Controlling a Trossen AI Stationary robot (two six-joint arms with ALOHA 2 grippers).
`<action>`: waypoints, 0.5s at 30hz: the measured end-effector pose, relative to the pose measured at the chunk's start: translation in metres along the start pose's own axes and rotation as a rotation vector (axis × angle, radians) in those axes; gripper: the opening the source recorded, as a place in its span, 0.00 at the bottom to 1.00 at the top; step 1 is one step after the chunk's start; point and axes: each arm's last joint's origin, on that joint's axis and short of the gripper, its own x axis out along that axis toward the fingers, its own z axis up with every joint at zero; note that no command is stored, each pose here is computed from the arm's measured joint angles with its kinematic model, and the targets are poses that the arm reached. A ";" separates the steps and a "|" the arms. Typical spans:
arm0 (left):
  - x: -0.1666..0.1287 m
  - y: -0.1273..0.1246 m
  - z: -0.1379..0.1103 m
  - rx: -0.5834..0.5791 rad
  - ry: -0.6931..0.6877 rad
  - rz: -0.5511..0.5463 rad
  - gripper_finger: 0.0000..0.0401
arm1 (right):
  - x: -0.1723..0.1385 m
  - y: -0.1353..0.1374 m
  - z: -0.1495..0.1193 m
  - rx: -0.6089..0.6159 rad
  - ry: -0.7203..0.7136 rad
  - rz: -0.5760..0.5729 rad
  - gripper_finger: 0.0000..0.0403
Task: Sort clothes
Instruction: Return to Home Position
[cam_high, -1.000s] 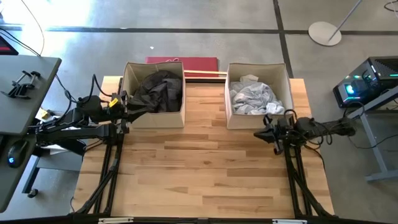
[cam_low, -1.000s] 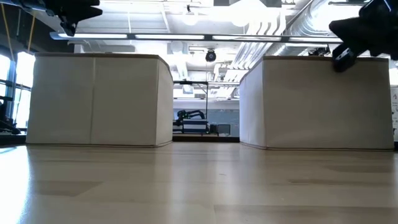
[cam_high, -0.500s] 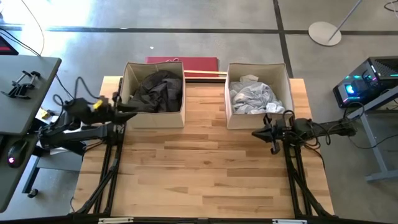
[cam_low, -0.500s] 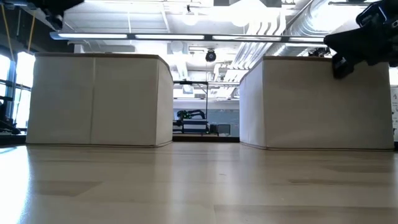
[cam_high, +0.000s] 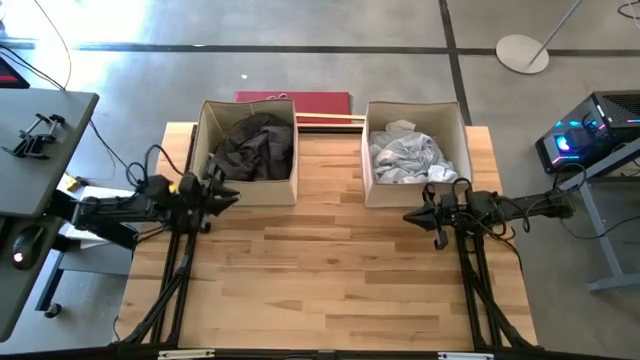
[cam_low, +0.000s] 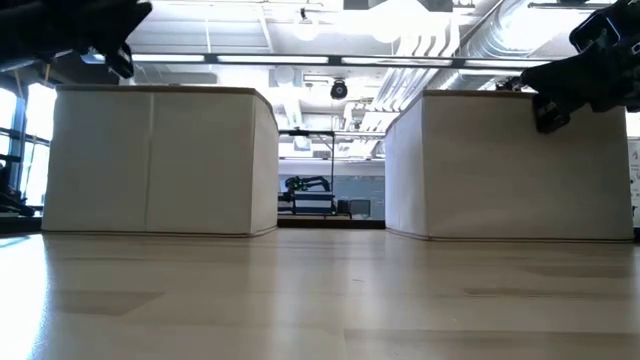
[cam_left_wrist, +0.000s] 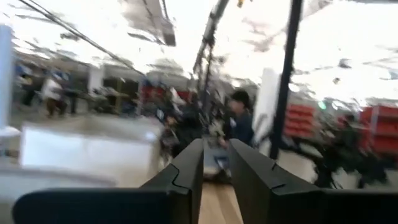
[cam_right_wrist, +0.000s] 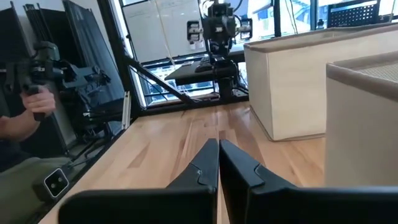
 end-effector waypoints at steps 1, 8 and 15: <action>-0.001 -0.001 -0.005 0.000 0.024 -0.017 0.16 | 0.000 0.000 0.000 0.000 0.001 0.000 0.00; -0.005 -0.009 -0.025 0.026 0.057 -0.061 0.09 | 0.000 0.000 0.000 0.000 0.001 0.000 0.00; -0.007 -0.006 -0.044 0.129 0.220 0.073 0.05 | 0.000 0.000 0.000 0.000 0.001 0.000 0.00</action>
